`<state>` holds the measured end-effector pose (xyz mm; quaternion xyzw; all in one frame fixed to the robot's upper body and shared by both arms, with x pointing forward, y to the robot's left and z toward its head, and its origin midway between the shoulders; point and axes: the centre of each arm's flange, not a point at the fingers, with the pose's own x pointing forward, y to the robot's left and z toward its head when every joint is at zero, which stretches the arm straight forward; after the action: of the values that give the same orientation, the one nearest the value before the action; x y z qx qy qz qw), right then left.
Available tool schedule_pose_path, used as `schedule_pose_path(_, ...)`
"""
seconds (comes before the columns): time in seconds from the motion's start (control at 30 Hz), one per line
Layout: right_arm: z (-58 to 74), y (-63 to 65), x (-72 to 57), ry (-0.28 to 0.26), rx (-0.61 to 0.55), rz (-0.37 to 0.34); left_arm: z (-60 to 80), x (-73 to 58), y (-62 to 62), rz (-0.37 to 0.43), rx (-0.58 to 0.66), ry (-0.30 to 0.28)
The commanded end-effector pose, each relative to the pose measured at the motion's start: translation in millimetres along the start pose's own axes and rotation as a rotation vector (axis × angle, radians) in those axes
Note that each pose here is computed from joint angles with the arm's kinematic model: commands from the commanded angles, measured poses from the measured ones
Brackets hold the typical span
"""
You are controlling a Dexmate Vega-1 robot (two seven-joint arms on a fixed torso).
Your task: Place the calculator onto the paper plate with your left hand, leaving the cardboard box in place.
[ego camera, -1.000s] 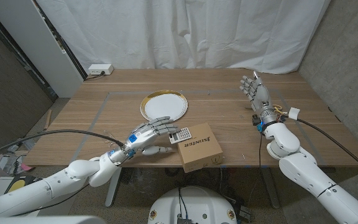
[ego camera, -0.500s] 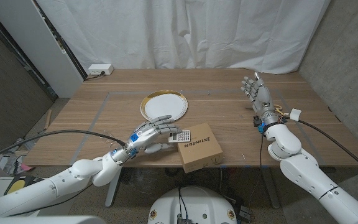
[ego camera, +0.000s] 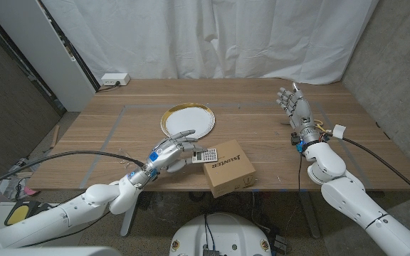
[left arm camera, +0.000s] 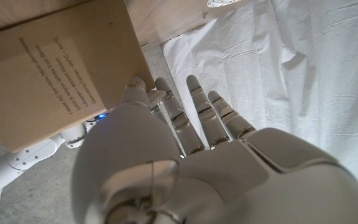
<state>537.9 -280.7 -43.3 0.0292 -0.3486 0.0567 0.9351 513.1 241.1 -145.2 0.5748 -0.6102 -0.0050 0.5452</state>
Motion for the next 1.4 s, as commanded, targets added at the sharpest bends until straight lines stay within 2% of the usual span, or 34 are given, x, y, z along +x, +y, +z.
schedule_pose_path(0.03,-1.3,0.4,4.7,-0.01,0.004,0.009,-6.9,8.7,4.1,0.042,0.003,0.064)
schedule_pose_path(0.5,-6.8,6.9,15.2,-0.009,0.014,0.012,-25.9,16.6,14.1,0.052,0.023,0.093)
schedule_pose_path(0.8,-3.9,11.5,24.5,-0.011,0.005,0.012,-37.1,21.6,20.0,0.06,0.021,0.112)
schedule_pose_path(1.07,-3.7,14.1,31.5,-0.005,-0.005,0.021,-40.8,23.5,22.3,0.069,0.016,0.138)
schedule_pose_path(1.4,-4.1,12.8,33.8,-0.01,-0.005,0.02,-44.6,26.9,28.5,0.079,0.032,0.154)
